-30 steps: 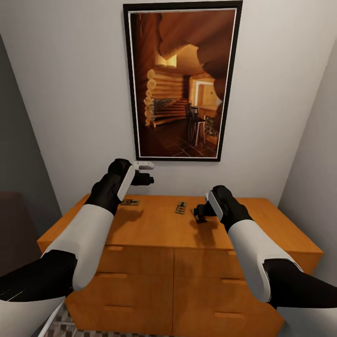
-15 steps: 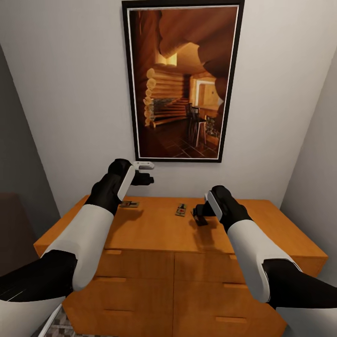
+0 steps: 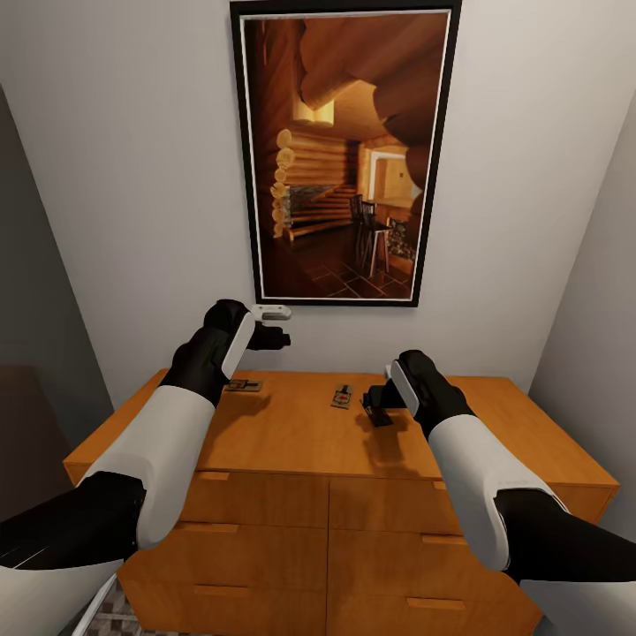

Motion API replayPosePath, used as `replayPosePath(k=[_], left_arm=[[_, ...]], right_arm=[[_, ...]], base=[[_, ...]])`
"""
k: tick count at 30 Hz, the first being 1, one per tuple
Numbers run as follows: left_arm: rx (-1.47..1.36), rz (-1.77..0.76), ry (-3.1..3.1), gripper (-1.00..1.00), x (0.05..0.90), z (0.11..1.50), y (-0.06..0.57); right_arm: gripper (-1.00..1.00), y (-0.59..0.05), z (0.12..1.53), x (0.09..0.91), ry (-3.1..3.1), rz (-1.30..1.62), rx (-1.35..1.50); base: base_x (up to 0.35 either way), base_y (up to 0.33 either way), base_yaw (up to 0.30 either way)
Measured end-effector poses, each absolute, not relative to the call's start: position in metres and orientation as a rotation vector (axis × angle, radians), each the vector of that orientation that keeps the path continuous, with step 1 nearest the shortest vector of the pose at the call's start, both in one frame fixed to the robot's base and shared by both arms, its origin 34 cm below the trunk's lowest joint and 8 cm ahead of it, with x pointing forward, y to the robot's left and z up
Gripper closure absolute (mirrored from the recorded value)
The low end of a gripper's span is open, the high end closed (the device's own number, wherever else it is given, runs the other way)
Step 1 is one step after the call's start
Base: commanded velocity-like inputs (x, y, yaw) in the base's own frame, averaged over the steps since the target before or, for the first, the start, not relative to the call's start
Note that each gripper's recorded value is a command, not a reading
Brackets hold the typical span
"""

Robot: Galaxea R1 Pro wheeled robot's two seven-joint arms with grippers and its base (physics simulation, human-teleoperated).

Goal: Take the four mousetraps from the cabinet in the bathroom and place them on the bathroom floor. Make sure all four end up on the same floor surface, and ensure that at least two of them are either under or directly next to the same bathroom sink.

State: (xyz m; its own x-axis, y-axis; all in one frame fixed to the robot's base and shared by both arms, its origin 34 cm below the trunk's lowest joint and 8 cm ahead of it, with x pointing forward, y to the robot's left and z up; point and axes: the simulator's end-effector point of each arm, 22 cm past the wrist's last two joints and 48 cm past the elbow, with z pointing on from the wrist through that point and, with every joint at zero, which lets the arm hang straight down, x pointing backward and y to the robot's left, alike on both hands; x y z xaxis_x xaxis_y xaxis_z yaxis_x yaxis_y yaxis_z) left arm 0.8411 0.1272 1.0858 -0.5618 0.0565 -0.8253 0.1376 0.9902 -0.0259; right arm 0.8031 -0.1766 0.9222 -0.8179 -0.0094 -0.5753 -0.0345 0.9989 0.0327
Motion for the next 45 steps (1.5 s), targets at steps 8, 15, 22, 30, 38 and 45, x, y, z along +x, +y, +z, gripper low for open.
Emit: replayPosePath(k=[8,15,22,30,38,45], left_arm=[[0.135,-0.109,2.168,-1.0,0.841,1.086,0.127],[0.135,-0.109,2.169,-1.0,0.841,1.085,0.127],[0.135,-0.109,2.169,-1.0,0.841,1.085,0.127],[0.135,-0.109,2.167,-1.0,0.841,1.086,0.127],[0.135,-0.109,2.168,-1.0,0.841,1.086,0.127],[0.135,-0.11,2.168,-1.0,0.841,1.086,0.127]], right_arm=[[-1.0,-0.171,0.922,0.802,2.53,0.087,-0.039],[-1.0,-0.164,0.912,0.798,2.555,0.122,-0.055],[-1.0,-0.165,0.902,0.793,2.582,0.125,-0.061],[-1.0,-0.166,0.899,0.792,2.588,0.121,-0.064],[-1.0,-0.166,0.899,0.792,2.589,0.12,-0.063],[-1.0,-0.167,0.899,0.792,2.59,0.121,-0.063]], base=[[0.0,0.0,0.0],[0.0,0.0,0.0],[0.0,0.0,0.0],[0.0,0.0,0.0],[0.0,0.0,0.0],[0.0,0.0,0.0]])
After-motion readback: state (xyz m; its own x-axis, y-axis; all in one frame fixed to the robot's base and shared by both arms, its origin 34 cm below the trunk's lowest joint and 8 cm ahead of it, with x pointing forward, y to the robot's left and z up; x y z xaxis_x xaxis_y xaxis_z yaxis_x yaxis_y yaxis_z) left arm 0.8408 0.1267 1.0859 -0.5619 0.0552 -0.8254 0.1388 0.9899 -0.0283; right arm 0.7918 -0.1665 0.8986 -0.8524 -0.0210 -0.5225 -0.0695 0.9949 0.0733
